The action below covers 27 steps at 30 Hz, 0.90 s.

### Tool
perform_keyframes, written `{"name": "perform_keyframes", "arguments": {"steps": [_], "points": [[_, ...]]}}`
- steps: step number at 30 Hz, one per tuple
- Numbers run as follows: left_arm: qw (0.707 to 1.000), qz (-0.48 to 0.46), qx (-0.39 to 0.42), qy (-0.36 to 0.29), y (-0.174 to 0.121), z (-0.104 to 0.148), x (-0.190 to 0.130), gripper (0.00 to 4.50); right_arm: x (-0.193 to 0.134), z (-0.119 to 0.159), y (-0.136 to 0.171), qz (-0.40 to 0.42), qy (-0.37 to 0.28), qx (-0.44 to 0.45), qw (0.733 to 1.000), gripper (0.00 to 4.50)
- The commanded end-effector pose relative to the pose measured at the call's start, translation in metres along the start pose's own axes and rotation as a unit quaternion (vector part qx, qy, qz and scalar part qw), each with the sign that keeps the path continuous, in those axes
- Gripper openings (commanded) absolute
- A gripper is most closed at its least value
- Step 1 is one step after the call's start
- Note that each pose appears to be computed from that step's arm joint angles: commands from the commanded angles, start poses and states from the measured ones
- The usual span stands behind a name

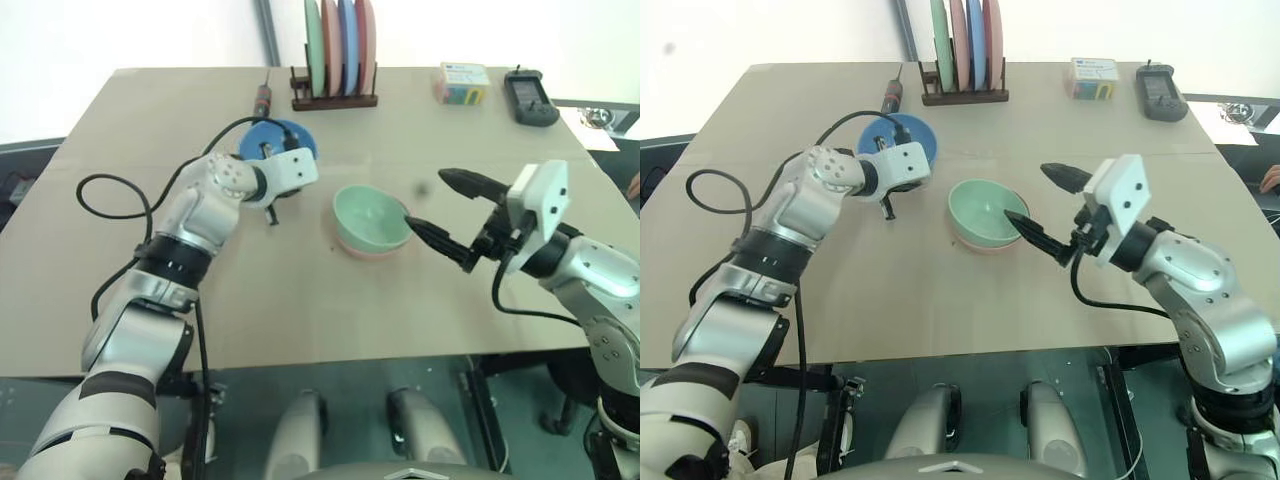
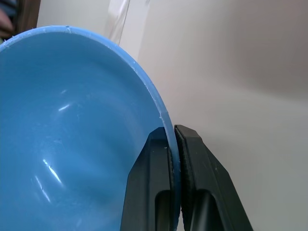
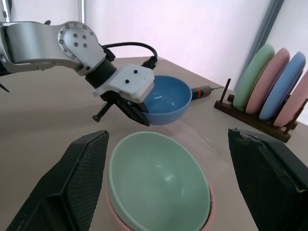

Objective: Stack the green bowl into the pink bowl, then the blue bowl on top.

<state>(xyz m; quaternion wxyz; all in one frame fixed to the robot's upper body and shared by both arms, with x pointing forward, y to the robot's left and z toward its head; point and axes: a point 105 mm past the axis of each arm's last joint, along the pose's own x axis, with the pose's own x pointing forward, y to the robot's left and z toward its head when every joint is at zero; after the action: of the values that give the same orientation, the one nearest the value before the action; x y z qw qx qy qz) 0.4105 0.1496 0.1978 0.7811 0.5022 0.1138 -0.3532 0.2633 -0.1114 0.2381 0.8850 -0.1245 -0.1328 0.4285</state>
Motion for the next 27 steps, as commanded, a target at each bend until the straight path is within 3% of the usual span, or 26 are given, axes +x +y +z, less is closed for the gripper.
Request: {"name": "perform_keyframes", "arguments": {"steps": [1,6,9,13,16,18,19,22,27], "points": [[0.995,0.001,0.042,-0.092,0.017,0.045,-0.028,0.02,-0.018,0.022,0.001,-0.011,-0.036,-0.036,0.999,4.13],[0.966,-0.055,0.060,-0.244,-0.003,0.104,-0.042,0.02,-0.037,0.018,0.000,-0.030,-0.014,-0.037,0.999,4.13],[0.957,-0.102,0.076,-0.260,-0.022,0.113,-0.039,0.02,-0.049,0.017,0.000,-0.048,-0.001,-0.036,0.998,4.13],[0.952,-0.153,0.112,-0.241,-0.044,0.106,-0.026,0.02,-0.063,0.016,0.003,-0.066,0.022,-0.041,0.997,4.13],[0.947,-0.181,0.122,-0.236,-0.053,0.101,-0.024,1.04,-0.066,0.016,0.005,-0.073,0.028,-0.042,0.996,4.13],[0.945,-0.190,0.118,-0.238,-0.056,0.101,-0.024,1.22,-0.067,0.017,0.006,-0.076,0.027,-0.041,0.996,4.13],[0.947,-0.188,0.115,-0.233,-0.056,0.098,-0.020,1.85,-0.067,0.016,0.007,-0.077,0.028,-0.039,0.996,4.13],[0.953,-0.160,0.092,-0.239,-0.046,0.098,-0.017,2.96,-0.066,0.013,0.011,-0.074,0.034,-0.033,0.996,4.13],[0.949,-0.120,0.017,-0.292,-0.029,0.097,-0.038,2.96,-0.063,0.004,0.010,-0.059,0.050,-0.016,0.997,4.13]]}}
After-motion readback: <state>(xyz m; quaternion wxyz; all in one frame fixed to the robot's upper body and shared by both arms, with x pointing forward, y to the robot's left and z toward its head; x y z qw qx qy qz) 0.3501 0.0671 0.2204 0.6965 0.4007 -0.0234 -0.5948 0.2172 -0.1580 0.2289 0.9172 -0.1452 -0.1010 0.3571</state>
